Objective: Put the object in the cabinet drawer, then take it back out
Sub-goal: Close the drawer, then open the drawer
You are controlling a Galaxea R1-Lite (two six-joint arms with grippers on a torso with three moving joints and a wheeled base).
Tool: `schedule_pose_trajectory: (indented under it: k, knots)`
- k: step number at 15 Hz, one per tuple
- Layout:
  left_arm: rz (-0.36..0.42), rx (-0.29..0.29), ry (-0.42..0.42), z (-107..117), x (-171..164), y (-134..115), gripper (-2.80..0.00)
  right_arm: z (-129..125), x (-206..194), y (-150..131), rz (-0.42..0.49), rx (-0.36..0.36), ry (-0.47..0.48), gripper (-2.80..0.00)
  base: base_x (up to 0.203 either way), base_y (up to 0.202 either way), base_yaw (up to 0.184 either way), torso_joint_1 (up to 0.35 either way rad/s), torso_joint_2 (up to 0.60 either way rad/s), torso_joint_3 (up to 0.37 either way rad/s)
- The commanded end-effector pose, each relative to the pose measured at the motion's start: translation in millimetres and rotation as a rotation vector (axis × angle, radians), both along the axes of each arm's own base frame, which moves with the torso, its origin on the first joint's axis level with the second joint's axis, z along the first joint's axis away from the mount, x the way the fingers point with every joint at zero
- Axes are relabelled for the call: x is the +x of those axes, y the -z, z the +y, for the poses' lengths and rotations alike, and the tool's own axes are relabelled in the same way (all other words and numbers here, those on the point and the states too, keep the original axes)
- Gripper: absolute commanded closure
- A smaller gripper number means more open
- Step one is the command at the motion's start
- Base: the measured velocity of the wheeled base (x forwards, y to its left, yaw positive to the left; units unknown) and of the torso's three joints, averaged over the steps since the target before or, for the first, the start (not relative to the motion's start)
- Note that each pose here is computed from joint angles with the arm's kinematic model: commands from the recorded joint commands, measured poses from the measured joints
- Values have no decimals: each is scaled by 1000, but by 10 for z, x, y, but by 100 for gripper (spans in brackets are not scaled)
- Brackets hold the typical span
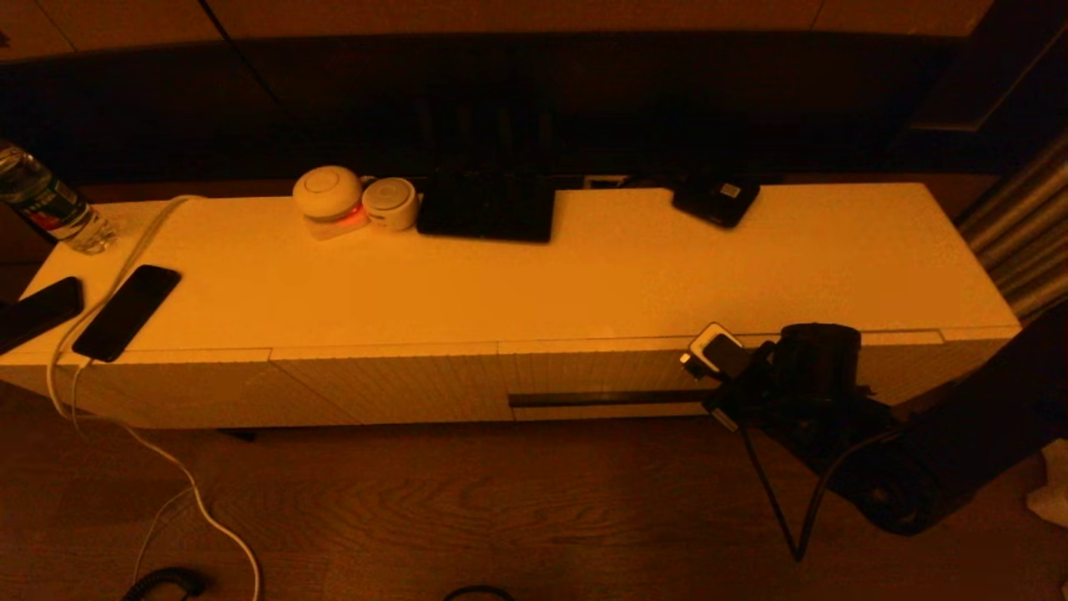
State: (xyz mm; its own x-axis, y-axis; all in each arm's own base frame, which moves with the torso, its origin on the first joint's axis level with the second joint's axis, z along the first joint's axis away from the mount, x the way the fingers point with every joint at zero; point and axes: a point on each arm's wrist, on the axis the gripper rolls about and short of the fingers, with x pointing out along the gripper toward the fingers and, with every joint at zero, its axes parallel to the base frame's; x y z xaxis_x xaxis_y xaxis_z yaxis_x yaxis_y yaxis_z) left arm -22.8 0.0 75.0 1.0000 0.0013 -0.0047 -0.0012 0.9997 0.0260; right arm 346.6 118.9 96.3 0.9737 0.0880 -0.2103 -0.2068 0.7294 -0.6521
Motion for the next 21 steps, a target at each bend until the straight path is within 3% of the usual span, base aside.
schedule_pose_trajectory:
  k: [1, 6, 11, 14, 18, 21]
  knots:
    - [0, 0, 0, 0, 0, 0, 0, 5, 27, -5, -15, -1, 9, 0, 0, 0, 0, 0, 0, 0]
    - [0, 0, 0, 0, 0, 0, 0, -78, -240, -106, 20, -31, 5, 0, 0, 0, 0, 0, 0, 0]
    - [0, 0, 0, 0, 0, 0, 0, -263, -780, -382, 189, -106, -51, 0, 0, 0, 0, 0, 0, 0]
    - [0, 0, 0, 0, 0, 0, 0, -429, -1251, -525, 320, -213, -149, 0, 0, 0, 0, 0, 0, 0]
    - [0, 0, 0, 0, 0, 0, 0, -600, -1725, -239, 440, -463, -373, 0, 0, 0, 0, 0, 0, 0]
    - [0, 0, 0, 0, 0, 0, 0, -608, -1757, -155, 469, -530, -441, 0, 0, 0, 0, 0, 0, 0]
